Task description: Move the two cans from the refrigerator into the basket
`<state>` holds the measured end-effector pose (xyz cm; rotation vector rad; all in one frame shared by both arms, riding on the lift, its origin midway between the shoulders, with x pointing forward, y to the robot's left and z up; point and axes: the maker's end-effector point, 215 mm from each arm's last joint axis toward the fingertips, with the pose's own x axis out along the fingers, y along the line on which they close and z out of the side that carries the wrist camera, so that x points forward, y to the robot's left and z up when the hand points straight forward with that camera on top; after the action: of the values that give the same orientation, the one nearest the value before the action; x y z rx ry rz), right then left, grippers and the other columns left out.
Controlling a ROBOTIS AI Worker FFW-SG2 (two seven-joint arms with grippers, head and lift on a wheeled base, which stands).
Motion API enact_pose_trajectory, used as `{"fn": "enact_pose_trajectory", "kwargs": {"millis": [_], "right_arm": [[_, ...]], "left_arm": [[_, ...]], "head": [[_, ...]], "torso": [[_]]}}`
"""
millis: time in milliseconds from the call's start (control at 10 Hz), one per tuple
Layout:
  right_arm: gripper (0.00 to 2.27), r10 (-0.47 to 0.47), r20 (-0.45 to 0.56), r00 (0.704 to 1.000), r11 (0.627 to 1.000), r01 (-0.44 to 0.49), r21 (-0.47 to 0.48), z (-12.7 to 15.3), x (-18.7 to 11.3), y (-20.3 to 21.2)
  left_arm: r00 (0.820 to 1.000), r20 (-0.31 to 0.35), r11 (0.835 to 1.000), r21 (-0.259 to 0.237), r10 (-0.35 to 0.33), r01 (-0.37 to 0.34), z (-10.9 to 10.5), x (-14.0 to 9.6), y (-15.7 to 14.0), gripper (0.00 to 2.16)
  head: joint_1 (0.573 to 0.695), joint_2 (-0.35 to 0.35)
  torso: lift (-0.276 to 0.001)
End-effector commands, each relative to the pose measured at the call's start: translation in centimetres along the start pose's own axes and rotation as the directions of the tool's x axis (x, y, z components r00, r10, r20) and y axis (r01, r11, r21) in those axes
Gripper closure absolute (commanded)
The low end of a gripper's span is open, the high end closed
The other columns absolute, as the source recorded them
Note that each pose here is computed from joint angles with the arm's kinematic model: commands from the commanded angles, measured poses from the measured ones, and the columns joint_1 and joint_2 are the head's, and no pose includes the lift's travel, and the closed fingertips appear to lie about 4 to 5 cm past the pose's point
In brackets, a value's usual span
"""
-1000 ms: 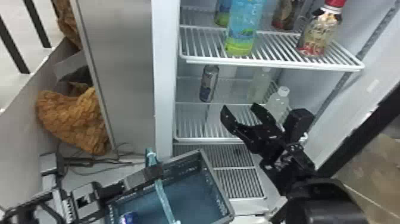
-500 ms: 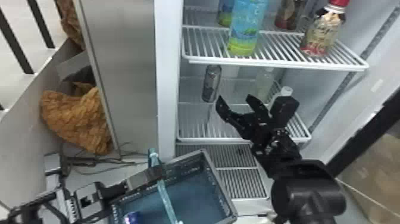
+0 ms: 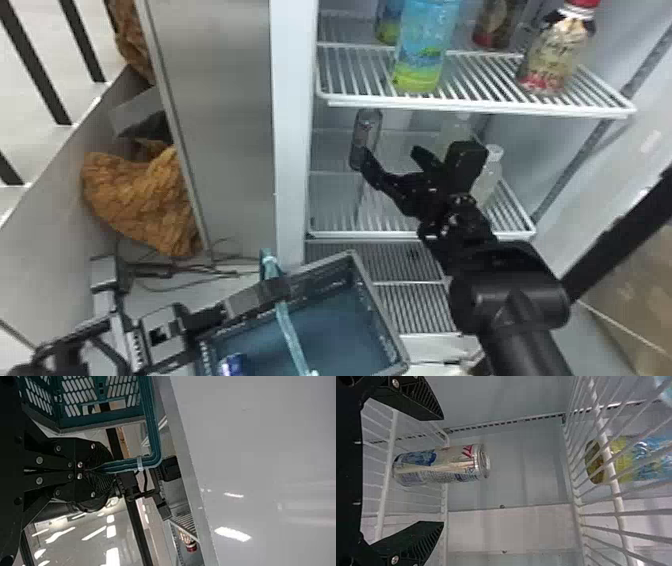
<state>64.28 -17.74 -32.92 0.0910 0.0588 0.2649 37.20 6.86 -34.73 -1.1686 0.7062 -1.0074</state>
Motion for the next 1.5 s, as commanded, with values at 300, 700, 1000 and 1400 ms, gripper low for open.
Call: {"fn": "enact_pose_trajectory", "kwargs": {"millis": [300, 700, 1000, 1400], "right_arm": [[0.10, -0.008, -0.040, 0.999, 1.000, 0.007, -0.022, -1.1, 2.3, 0.1], [0.10, -0.008, -0.074, 0.997, 1.000, 0.007, -0.017, -2.0, 4.4, 0.7], [0.10, -0.015, -0.067, 0.998, 0.999, 0.012, -0.040, -1.5, 5.9, 0.9], [0.10, -0.037, -0.093, 0.995, 0.998, 0.031, -0.056, -2.0, 7.2, 0.5]], "left_arm": [[1.000, 0.000, 1.000, 0.003, 0.002, -0.002, 0.1, 0.0, 0.0, 1.21], [1.000, -0.002, 1.000, 0.000, 0.002, -0.002, 0.1, 0.0, 0.1, 1.21], [1.000, -0.001, 1.000, 0.002, -0.001, 0.001, 0.3, 0.1, 0.0, 1.21], [1.000, -0.001, 1.000, 0.002, -0.004, 0.004, 0.4, 0.2, -0.1, 1.21]], "head": [[0.695, -0.110], [0.695, -0.100], [0.695, -0.089], [0.695, -0.083]], "torso": [[-0.219], [-0.219], [-0.219], [-0.219]]}}
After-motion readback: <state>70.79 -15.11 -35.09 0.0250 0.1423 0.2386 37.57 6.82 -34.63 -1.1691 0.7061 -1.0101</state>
